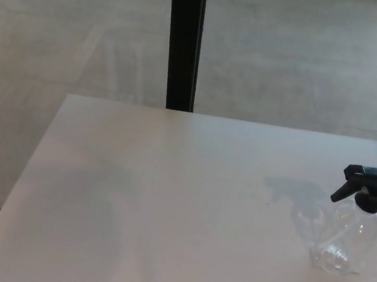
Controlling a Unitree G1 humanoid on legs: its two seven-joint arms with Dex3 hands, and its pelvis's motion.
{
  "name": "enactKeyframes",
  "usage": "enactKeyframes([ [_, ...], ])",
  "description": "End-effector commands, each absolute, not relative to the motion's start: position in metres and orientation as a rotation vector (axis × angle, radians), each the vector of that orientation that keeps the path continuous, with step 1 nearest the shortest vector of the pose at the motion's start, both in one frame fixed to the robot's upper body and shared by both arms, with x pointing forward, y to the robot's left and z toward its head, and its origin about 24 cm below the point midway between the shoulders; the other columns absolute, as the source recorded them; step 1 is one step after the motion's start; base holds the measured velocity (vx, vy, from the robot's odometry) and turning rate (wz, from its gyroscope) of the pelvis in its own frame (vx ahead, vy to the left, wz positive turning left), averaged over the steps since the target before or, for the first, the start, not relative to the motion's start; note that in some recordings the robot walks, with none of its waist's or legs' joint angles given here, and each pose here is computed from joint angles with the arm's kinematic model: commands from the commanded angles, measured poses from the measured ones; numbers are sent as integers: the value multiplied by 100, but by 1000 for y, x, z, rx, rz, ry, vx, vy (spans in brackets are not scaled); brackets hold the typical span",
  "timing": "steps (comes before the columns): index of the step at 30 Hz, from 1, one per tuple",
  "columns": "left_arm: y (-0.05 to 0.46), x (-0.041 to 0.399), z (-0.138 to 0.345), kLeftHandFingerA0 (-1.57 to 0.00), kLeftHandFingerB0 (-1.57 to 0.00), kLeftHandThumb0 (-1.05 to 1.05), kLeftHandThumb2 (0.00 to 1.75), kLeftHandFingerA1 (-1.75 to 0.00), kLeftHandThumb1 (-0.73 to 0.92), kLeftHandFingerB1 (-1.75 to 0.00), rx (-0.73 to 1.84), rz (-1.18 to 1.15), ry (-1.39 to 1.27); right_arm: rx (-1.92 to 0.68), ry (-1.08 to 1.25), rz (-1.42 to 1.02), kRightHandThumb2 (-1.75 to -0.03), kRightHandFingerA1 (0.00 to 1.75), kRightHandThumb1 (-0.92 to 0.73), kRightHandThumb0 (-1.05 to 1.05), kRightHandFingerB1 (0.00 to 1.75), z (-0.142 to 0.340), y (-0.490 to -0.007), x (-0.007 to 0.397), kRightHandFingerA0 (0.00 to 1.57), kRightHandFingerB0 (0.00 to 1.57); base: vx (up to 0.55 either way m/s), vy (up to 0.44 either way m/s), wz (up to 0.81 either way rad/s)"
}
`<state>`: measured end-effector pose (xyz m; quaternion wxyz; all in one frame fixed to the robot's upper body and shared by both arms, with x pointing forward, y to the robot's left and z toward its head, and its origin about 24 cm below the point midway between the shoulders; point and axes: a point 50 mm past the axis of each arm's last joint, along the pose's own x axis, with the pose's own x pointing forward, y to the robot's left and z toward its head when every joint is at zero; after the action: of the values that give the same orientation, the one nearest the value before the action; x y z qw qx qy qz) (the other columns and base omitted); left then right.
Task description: The robot uses its right hand to grab and lift the lid of the spray bottle kept in the middle of the desk and places the lid on the right side of the bottle
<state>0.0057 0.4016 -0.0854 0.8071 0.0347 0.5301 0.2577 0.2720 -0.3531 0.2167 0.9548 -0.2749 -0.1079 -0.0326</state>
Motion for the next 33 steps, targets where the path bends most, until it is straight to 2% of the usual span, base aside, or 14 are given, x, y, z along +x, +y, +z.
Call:
enactKeyframes([
  [1,410,10,-76,-55,-32,-81,105,-66,68,-54,107,533,1084,-824,-40,466,-59,49,-61,-73,29,200,-259,293,36,29,0,0,0],
  [6,411,10,-76,-56,-33,-80,105,-65,68,-54,113,544,1091,-817,-15,503,-58,51,-60,-70,30,196,-252,297,38,31,0,0,0],
  [7,411,10,-76,-57,-33,-78,105,-66,67,-54,111,542,1091,-823,-13,513,-85,58,-47,-72,45,195,-251,298,35,26,0,0,0],
  [8,411,10,-77,-59,-32,-77,105,-67,67,-53,107,541,1093,-844,-8,521,-59,51,-60,-71,31,193,-250,298,42,33,0,0,0],
  [10,411,10,-76,-55,-31,-79,105,-66,68,-54,111,529,1092,-870,2,544,-59,64,-60,-68,33,189,-248,299,46,36,0,0,0],
  [12,410,9,-77,-55,-33,-81,106,-65,68,-53,107,531,1091,-889,11,548,-88,67,-47,-70,46,188,-246,300,45,29,0,0,0],
  [14,410,10,-77,-59,-34,-80,105,-66,67,-54,102,545,1094,-911,29,574,-58,64,-60,-71,33,184,-245,300,50,38,0,0,0],
  [18,409,9,-77,-55,-34,-83,106,-65,68,-54,116,518,1090,-1002,72,585,-59,51,-63,-70,32,182,-242,298,40,37,0,0,0],
  [19,409,8,-77,-57,-38,-80,65,-57,83,-42,113,520,1092,-1026,74,589,-61,48,-64,-69,32,183,-242,299,37,36,0,0,0],
  [20,409,8,-77,-56,-40,-81,65,-57,83,-43,111,521,1091,-1041,68,591,-60,50,-64,-69,33,184,-242,300,36,37,0,0,0],
  [22,410,8,-77,-56,-40,-81,65,-57,83,-43,111,520,1090,-1048,61,593,-60,50,-64,-69,33,184,-242,300,36,37,0,0,0],
  [23,410,8,-77,-55,-34,-79,106,-64,68,-53,117,529,1101,-1111,26,585,-60,52,-64,-69,34,189,-240,303,29,38,0,0,0],
  [32,411,11,-76,-54,-33,-85,106,-63,68,-53,112,505,1083,-1363,-72,540,-61,56,-68,-65,33,197,-228,304,43,40,0,0,0],
  [33,410,12,-77,-55,-35,-85,105,-62,67,-53,118,510,1085,-1469,-139,511,-61,88,-68,-56,35,197,-222,301,62,45,0,0,0],
])
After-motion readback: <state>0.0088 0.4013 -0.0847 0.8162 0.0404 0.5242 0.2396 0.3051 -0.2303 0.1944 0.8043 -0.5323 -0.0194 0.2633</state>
